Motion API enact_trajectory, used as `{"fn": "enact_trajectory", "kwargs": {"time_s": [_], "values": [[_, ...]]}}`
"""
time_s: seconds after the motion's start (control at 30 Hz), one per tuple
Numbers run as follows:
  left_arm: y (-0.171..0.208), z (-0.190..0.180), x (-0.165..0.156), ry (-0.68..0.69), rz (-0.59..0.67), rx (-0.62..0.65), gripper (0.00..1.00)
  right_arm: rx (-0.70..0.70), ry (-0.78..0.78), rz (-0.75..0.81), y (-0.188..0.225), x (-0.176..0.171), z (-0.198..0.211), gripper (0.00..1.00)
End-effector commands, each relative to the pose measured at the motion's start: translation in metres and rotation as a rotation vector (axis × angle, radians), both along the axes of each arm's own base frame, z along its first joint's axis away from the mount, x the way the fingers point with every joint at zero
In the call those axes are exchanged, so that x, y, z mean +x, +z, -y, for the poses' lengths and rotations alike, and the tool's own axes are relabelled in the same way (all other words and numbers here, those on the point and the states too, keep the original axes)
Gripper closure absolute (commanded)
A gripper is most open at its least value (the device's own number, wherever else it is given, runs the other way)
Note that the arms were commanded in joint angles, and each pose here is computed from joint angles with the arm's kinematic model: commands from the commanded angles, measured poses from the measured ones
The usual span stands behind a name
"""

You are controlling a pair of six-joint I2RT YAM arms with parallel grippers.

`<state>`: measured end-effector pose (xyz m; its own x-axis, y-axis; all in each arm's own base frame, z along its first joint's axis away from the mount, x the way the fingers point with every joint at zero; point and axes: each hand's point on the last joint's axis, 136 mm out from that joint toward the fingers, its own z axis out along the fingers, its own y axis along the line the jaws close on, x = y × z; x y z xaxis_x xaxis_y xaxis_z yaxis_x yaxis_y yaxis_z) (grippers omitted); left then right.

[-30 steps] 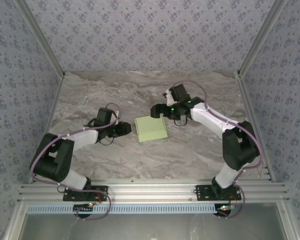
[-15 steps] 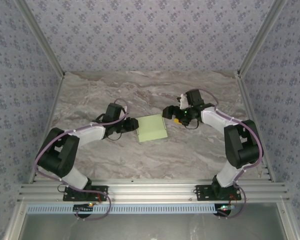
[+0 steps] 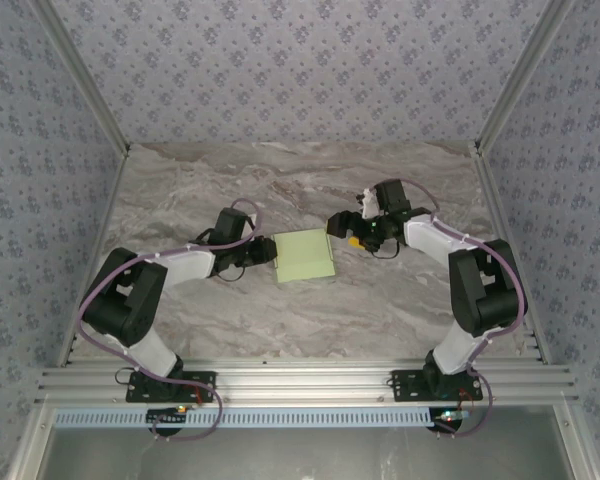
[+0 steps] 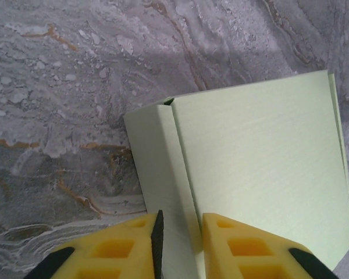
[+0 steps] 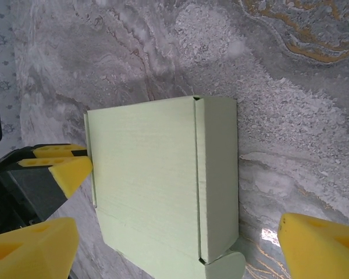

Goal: Fold the paper box

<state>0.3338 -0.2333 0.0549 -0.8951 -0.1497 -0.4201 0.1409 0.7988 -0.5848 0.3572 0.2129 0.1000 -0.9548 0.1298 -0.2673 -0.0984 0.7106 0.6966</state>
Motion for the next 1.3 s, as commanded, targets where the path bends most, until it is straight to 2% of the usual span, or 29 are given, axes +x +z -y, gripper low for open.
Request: {"fn": "enact_trajectory", "kwargs": {"time_s": [0.0,0.5,1.0,1.13,1.27], "values": [[-0.027,-0.01,-0.012,-0.004,-0.053,0.06,0.78,0.045,0.012,-0.021,-0.007,-0.001,-0.003,0.09],[-0.036,-0.016,-0.018,-0.009,-0.057,0.077,0.88,0.145,0.054,-0.157,-0.053,-0.015,-0.026,0.08],[-0.037,-0.023,-0.018,0.012,-0.066,0.073,0.89,0.201,0.063,-0.218,-0.061,-0.032,-0.057,0.09],[-0.032,-0.02,-0.017,0.008,-0.055,0.06,0.89,0.212,0.068,-0.232,-0.061,-0.033,-0.067,0.18],[-0.026,-0.019,-0.016,0.005,-0.044,0.052,0.86,0.233,0.064,-0.248,-0.058,-0.031,-0.075,0.39]]}}
